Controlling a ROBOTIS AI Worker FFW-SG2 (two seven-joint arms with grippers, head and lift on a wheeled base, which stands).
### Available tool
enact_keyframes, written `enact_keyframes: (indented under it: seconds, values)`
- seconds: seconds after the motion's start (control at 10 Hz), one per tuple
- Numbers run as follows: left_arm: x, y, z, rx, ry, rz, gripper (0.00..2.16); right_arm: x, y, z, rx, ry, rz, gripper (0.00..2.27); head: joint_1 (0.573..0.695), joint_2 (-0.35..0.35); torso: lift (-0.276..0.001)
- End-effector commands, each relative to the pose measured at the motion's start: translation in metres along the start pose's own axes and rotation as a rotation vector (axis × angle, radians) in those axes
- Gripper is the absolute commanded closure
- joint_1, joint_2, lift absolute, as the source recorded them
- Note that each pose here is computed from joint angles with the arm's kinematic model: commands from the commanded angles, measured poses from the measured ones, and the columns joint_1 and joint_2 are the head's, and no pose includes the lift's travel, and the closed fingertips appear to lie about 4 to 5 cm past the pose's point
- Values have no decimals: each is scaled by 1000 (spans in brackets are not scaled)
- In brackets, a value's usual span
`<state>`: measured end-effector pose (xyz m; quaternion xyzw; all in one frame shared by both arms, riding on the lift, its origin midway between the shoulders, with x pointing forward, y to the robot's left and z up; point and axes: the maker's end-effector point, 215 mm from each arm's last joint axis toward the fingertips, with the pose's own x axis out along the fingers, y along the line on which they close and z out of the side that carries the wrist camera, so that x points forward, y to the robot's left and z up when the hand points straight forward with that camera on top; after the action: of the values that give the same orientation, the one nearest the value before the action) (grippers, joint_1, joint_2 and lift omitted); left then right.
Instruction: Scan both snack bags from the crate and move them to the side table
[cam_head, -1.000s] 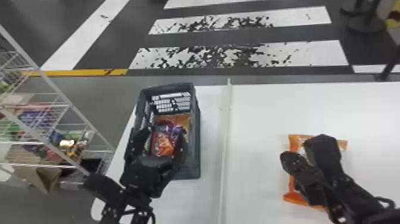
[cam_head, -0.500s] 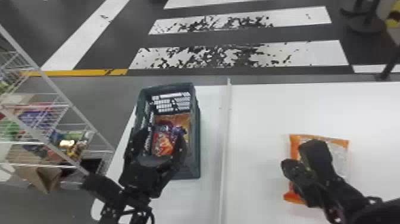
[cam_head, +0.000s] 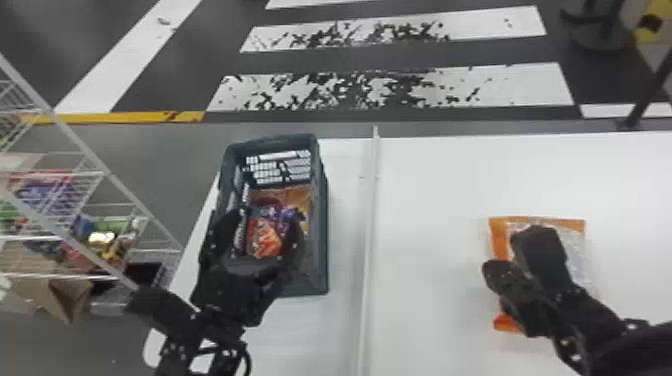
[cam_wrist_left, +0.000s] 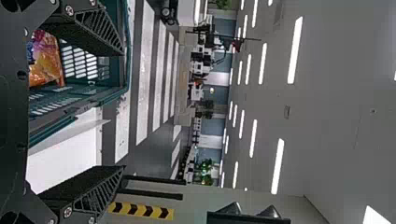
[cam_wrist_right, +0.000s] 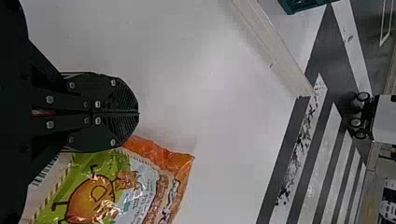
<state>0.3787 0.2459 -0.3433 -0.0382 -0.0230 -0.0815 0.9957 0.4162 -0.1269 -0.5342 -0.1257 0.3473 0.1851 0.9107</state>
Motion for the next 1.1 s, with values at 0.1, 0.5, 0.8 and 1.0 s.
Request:
enact_keyframes:
  seconds: [0.1, 0.5, 0.8, 1.0]
  values:
    - [1, -1, 0, 0, 0, -3, 137, 1, -22, -6, 9, 10, -32, 2250, 695, 163, -75]
    - [0, -1, 1, 0, -1, -4, 140, 9, -33, 5, 25, 0, -40, 2250, 695, 126, -75]
    - [-4, 3, 1, 6, 4, 3, 140, 18, -53, 2, 32, 13, -72, 2250, 695, 124, -75]
    - [-4, 2, 1, 6, 3, 2, 140, 16, -70, -4, 44, 16, -95, 2250, 695, 103, -75]
